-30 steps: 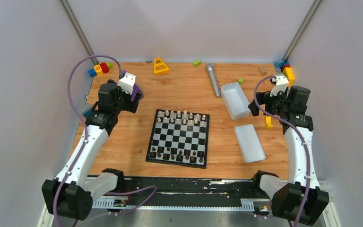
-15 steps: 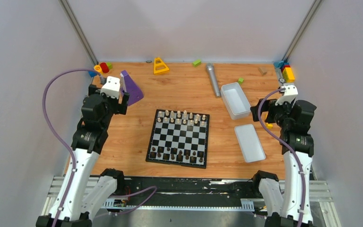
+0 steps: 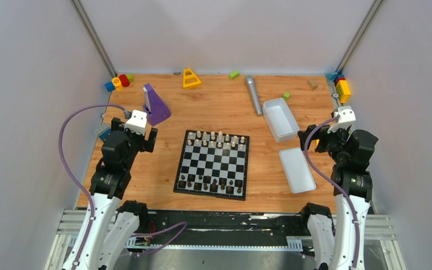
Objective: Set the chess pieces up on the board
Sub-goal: Reset both arms
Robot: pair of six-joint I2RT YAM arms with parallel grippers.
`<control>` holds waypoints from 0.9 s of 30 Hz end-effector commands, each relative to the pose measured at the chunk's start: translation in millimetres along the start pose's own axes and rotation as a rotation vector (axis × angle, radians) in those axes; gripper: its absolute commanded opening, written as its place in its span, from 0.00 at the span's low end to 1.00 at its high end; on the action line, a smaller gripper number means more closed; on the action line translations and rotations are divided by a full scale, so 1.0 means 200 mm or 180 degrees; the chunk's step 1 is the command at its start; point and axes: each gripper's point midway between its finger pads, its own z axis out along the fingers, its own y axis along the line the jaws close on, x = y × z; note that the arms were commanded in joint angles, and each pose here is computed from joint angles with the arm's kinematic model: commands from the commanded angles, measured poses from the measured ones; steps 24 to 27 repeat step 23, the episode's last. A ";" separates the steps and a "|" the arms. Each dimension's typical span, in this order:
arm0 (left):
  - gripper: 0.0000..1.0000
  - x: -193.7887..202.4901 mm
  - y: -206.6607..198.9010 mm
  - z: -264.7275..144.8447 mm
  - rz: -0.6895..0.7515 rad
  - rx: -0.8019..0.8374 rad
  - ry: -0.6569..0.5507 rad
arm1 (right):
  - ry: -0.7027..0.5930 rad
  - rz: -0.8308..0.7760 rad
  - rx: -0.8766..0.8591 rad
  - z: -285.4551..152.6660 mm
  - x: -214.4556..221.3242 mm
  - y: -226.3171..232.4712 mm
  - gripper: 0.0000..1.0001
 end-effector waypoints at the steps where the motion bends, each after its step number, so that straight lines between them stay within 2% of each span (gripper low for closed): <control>1: 1.00 -0.07 0.00 0.00 -0.0052 -0.0001 -0.0234 | -0.0199 -0.0171 0.0054 -0.02 -0.06 -0.01 1.00; 27: 1.00 0.00 -0.01 0.02 -0.0048 -0.0002 -0.0116 | -0.0279 -0.0317 0.0035 -0.06 -0.06 0.02 1.00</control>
